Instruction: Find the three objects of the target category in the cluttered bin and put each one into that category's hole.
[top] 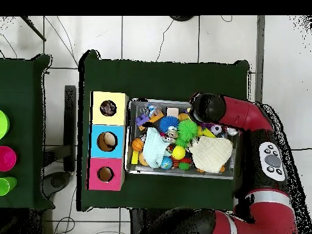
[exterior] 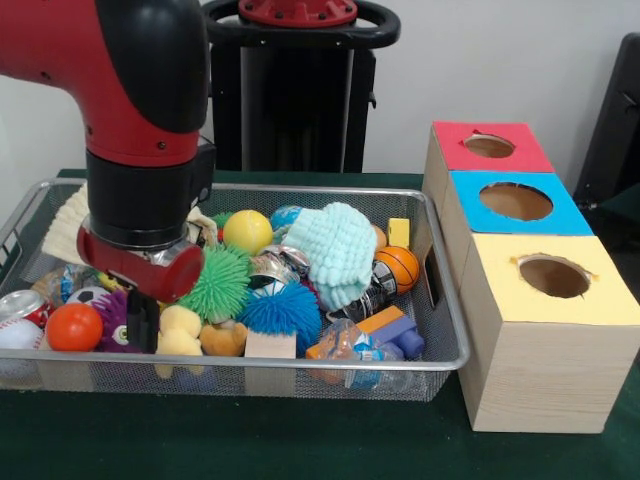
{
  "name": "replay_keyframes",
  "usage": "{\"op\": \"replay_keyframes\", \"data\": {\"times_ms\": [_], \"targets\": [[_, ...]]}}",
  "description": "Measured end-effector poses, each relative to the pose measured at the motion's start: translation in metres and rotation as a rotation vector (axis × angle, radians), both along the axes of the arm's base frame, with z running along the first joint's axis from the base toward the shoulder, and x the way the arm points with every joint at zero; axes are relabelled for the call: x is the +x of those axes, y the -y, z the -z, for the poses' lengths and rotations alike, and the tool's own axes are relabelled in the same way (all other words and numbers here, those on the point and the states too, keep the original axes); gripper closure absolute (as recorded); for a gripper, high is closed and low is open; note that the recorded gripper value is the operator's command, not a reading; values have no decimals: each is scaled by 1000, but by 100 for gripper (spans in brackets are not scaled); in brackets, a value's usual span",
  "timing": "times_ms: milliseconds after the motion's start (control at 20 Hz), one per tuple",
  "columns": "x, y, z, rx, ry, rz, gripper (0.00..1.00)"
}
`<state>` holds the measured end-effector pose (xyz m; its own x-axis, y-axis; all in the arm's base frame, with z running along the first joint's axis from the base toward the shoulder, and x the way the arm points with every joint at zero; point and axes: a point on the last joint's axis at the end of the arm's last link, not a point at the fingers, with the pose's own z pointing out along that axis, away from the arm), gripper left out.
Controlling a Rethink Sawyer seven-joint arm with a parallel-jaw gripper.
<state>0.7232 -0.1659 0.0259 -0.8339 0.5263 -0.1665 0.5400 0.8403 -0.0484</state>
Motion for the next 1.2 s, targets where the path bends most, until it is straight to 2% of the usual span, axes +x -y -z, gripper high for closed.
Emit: {"op": "replay_keyframes", "data": {"times_ms": [750,1000,1050,1150,1200], "targets": [[1,-27,4,7,-10,-33,100],[-24,-47,15,39,-66,-38,100],[-25,-48,15,40,-69,-39,100],[-41,-64,25,55,-106,-54,100],[-43,-67,26,57,-111,-56,100]]}}
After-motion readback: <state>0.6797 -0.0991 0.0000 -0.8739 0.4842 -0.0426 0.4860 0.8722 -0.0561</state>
